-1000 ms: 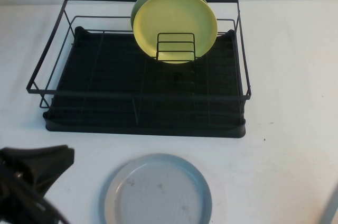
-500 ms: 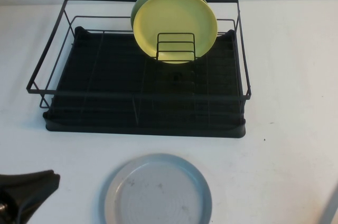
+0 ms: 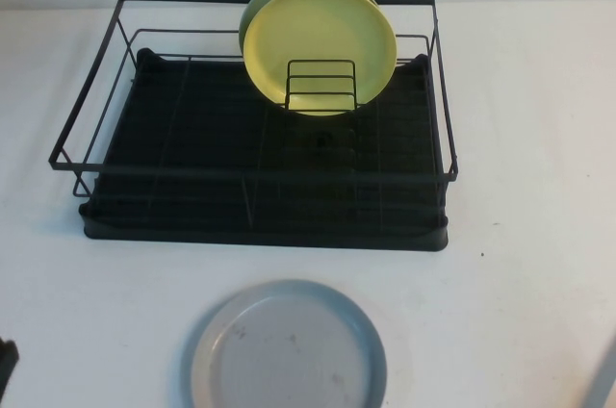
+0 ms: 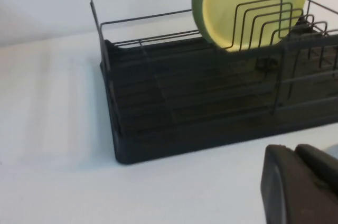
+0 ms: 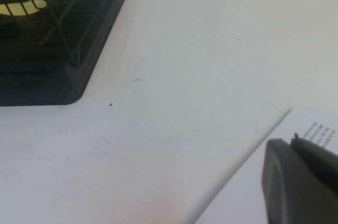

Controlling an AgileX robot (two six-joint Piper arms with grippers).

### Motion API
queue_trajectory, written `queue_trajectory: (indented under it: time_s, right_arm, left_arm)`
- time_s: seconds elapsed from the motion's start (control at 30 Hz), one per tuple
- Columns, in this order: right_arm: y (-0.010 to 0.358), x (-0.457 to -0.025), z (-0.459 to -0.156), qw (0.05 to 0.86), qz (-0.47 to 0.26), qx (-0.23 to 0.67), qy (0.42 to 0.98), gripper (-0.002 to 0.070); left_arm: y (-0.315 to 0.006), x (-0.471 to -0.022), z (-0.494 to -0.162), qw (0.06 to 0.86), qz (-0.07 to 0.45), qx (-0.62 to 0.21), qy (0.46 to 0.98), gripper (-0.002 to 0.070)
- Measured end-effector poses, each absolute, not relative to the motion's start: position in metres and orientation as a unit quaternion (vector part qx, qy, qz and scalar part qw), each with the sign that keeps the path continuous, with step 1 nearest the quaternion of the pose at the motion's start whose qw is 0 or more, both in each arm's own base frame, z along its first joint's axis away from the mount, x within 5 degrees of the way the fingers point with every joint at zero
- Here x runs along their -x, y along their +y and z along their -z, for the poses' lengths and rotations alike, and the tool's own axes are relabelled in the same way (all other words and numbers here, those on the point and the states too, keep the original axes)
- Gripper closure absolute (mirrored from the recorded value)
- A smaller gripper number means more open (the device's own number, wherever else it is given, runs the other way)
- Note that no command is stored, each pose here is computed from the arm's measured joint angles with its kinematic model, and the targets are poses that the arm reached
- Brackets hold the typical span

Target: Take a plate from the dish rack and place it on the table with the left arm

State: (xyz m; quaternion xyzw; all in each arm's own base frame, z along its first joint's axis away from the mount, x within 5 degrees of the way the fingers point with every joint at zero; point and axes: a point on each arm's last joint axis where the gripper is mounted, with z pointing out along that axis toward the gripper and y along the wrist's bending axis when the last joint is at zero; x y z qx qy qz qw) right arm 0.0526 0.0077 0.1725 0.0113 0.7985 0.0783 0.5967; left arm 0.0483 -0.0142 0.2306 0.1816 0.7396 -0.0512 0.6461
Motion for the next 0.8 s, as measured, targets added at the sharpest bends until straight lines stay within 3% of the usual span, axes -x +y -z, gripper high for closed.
queue_trajectory:
  time_s: [0.3, 0.5, 0.8]
  right_arm:
    - [0.008, -0.053, -0.173, 0.597, -0.080, -0.012, 0.798, 0.0696]
    - [0.008, -0.053, -0.173, 0.597, -0.081, -0.013, 0.798, 0.0696]
    - [0.008, -0.053, -0.173, 0.597, -0.081, -0.013, 0.798, 0.0696]
  left_arm:
    - [-0.011, -0.053, -0.179, 0.612, 0.036, -0.128, 0.780, 0.0678]
    - [-0.007, -0.053, -0.175, 0.604, 0.039, -0.045, 0.795, 0.0678]
    - [-0.007, -0.053, -0.174, 0.604, 0.016, -0.071, 0.794, 0.0678]
